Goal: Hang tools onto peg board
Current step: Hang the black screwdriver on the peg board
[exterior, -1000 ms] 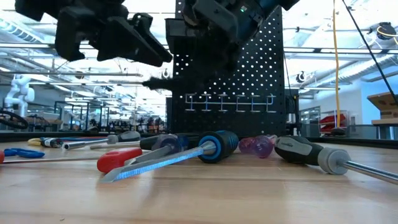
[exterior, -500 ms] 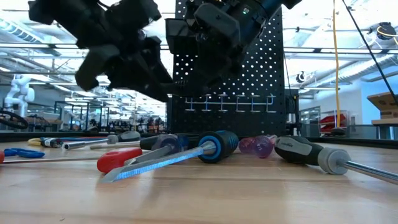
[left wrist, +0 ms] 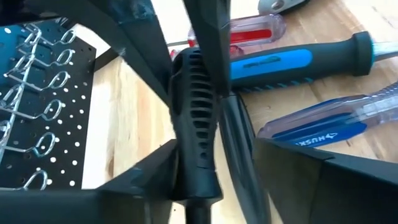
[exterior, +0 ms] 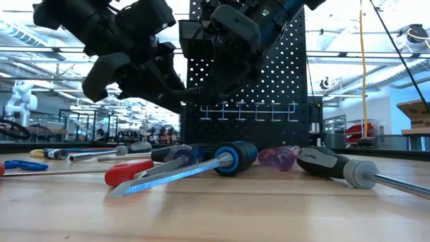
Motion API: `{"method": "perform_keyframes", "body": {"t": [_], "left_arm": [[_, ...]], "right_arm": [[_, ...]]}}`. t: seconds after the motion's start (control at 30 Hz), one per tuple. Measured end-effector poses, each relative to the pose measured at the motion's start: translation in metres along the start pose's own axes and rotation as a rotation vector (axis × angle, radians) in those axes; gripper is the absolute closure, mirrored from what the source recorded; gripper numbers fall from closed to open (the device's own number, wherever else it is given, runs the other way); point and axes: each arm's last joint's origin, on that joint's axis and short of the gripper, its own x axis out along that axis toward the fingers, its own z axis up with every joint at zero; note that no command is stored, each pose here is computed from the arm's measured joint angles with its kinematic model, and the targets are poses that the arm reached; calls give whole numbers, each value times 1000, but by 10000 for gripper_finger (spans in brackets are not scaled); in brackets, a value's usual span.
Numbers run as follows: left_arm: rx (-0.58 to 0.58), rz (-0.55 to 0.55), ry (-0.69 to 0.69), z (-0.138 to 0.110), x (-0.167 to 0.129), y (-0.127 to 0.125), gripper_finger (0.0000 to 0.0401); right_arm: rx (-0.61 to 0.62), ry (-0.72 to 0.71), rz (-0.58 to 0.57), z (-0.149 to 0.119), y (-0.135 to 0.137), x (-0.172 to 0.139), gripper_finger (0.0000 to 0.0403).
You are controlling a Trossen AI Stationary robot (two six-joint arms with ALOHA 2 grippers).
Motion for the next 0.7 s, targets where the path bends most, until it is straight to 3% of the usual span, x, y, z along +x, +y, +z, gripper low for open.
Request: {"method": "perform_keyframes", "body": {"t": [0.2,0.33,0.5,0.7], "left_arm": [[-16,-29,-19,1,1,1,318],[-19,-47,-27,3,0,1,320],[-24,-52,-26,3,1,2,320],[-27,-53,-16,4,-7,6,320]], "right_arm": [[-4,10,10,-1,1,0,292],[-15,11,11,-1,2,0,289],[-37,24,33,-1,1,-4,236],[-14,27,-30,1,-1,-41,196]]}}
